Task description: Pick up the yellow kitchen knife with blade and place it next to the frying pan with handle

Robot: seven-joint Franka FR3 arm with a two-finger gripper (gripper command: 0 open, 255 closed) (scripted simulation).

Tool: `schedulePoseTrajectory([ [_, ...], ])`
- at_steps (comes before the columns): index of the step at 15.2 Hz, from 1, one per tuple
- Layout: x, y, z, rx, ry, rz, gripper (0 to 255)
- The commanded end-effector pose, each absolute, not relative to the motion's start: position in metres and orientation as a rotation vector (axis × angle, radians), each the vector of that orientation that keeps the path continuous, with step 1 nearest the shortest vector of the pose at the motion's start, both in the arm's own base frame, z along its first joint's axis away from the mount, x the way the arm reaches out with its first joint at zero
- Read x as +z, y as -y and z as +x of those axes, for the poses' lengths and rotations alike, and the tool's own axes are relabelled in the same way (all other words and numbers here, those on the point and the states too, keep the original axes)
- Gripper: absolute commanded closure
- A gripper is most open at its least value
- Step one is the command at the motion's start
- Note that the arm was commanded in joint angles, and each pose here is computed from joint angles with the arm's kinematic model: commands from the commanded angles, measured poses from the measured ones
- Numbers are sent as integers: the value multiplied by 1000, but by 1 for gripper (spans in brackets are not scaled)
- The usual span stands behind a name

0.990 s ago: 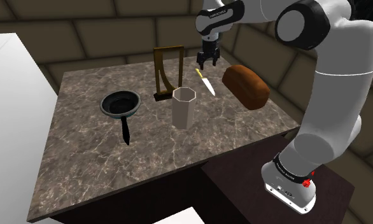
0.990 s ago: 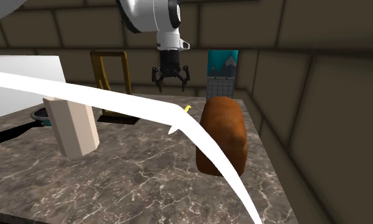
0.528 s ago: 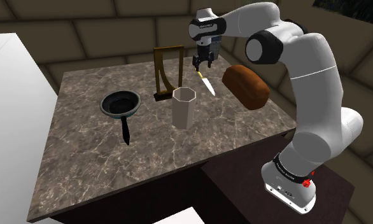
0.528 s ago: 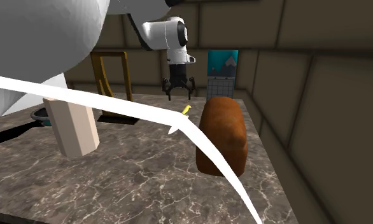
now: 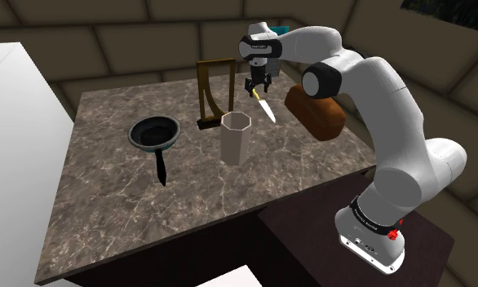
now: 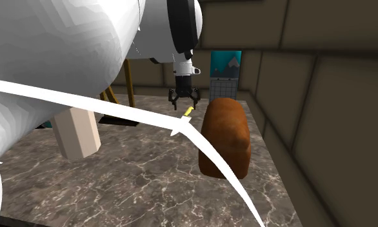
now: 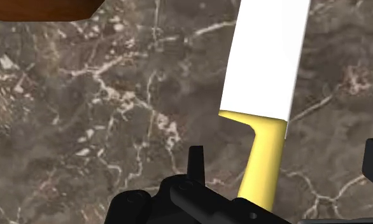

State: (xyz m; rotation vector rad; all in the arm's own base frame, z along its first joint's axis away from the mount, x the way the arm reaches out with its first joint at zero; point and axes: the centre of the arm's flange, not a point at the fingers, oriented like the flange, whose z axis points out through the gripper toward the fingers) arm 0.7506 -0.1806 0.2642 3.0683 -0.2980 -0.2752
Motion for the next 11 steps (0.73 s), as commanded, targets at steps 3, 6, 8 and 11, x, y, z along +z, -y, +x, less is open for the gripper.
schedulePoseTrajectory([
  [3,246,181,749,-274,298,3068,0],
  [6,246,181,749,-274,298,3068,0],
  [8,246,181,749,-274,298,3068,0],
  [11,246,181,749,-274,298,3068,255],
])
